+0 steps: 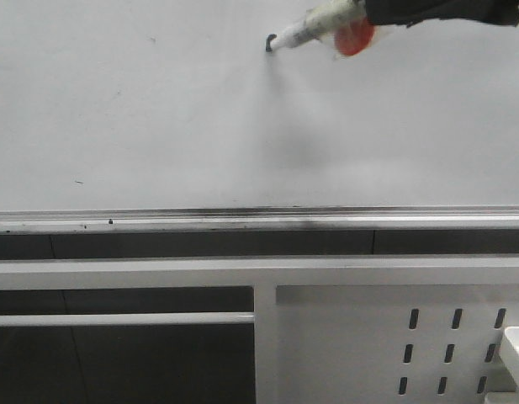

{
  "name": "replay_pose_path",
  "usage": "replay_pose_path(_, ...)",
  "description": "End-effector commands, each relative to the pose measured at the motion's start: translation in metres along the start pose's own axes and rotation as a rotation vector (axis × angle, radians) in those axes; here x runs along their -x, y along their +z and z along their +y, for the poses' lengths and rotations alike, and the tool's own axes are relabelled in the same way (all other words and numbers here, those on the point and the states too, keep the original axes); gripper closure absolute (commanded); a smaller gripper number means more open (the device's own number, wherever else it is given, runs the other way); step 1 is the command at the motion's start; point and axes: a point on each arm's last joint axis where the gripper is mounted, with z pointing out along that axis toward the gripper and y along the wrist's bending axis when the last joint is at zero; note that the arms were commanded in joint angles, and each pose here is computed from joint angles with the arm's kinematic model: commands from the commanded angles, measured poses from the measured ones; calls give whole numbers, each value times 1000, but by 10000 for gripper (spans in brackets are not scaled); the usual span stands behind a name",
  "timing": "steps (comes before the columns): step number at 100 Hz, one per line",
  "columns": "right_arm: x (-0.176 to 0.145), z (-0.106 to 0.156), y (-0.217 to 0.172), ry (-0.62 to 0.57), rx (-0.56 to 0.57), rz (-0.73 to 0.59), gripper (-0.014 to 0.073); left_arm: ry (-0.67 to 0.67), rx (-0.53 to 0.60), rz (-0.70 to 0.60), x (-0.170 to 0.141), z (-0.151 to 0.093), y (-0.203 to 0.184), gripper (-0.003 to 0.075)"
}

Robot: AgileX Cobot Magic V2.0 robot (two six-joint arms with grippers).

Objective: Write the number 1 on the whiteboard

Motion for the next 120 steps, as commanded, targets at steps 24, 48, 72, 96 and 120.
replay_pose_path(24, -7, -4, 24, -1, -30, 57, 666, -21, -3, -106, 16, 0, 1, 740)
replay_pose_path(48, -8, 3, 22, -4, 18, 92, 666, -15, -5, -102, 15, 0, 1, 740)
replay_pose_path(72, 3, 20, -1, -69, 181, 167, 666, 208, -104, -90, 13, -10, 1, 731)
replay_pose_path(96, 34, 26, -1, -163, 289, 254, 666, 421, -298, 14, -6, -29, 12, 517)
replay_pose_path(120, 57, 30, 11, -235, 346, 311, 666, 408, -466, 126, -19, -55, 41, 454)
